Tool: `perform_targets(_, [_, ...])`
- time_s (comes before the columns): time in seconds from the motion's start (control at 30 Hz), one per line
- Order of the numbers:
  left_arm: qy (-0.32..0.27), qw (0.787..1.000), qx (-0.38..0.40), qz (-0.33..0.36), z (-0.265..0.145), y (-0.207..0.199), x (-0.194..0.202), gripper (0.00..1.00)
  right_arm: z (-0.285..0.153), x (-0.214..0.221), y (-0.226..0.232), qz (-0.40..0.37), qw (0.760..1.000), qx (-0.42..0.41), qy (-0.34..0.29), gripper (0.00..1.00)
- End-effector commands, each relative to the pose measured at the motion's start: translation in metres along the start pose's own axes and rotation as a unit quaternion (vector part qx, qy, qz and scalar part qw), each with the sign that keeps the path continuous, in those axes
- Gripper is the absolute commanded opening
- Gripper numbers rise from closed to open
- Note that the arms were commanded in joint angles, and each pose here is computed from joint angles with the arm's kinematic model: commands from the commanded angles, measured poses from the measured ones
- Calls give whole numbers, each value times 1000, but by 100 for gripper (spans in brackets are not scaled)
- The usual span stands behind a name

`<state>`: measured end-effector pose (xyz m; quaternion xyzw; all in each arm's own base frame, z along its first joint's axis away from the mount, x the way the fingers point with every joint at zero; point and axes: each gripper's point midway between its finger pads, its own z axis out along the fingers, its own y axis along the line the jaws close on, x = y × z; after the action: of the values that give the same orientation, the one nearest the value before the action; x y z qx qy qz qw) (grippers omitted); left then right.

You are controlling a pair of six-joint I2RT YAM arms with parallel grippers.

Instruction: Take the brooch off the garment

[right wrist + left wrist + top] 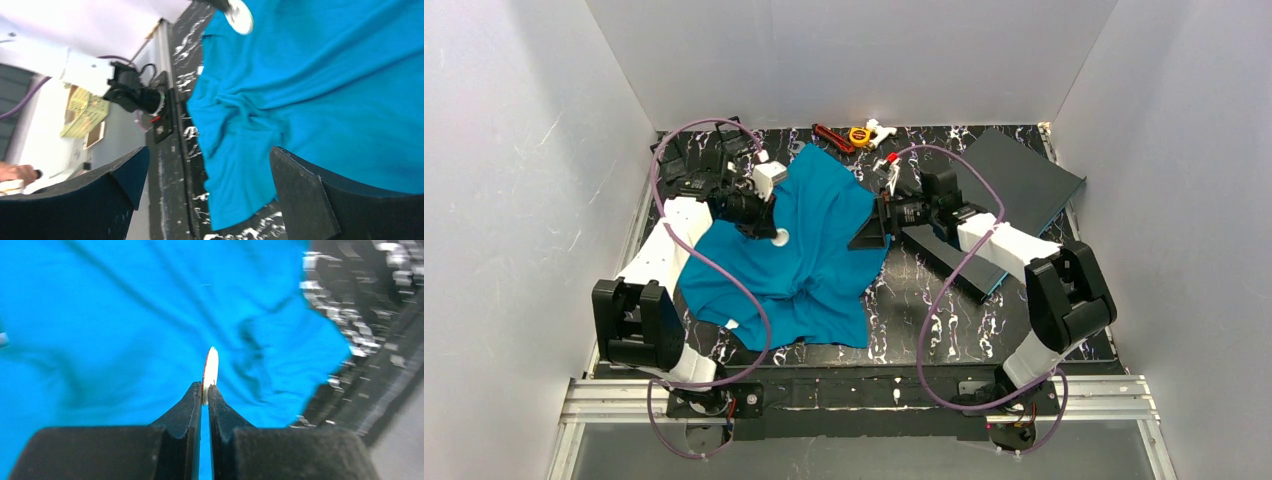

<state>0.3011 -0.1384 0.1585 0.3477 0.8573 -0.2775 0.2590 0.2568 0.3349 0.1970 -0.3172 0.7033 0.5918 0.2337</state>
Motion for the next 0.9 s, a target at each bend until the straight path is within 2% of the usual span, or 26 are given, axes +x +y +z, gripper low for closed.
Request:
perform_targets(0.0, [2,976,-214,48,-36,89,-20,0,-23,-3,-36,-29,997,77,10,98])
perform_targets(0.07, [17,961,-265,73,-46,120,-24,0,-34,0,-51,-33,993,110,15,98])
perform_targets(0.2, [36,947,-308,88,-59,181,-31,0,-47,1,-72,-60,985,162,20,98])
perform_targets(0.4, [77,883,-445,128,-95,285,-43,0,-56,5,-89,-91,976,197,28,99])
perform_targets(0.63, [103,848,-502,135,-110,375,-53,0,-55,13,-98,-83,976,196,48,98])
perform_targets(0.87, [141,835,-510,151,-106,428,-45,0,-52,21,-100,-70,979,181,63,98])
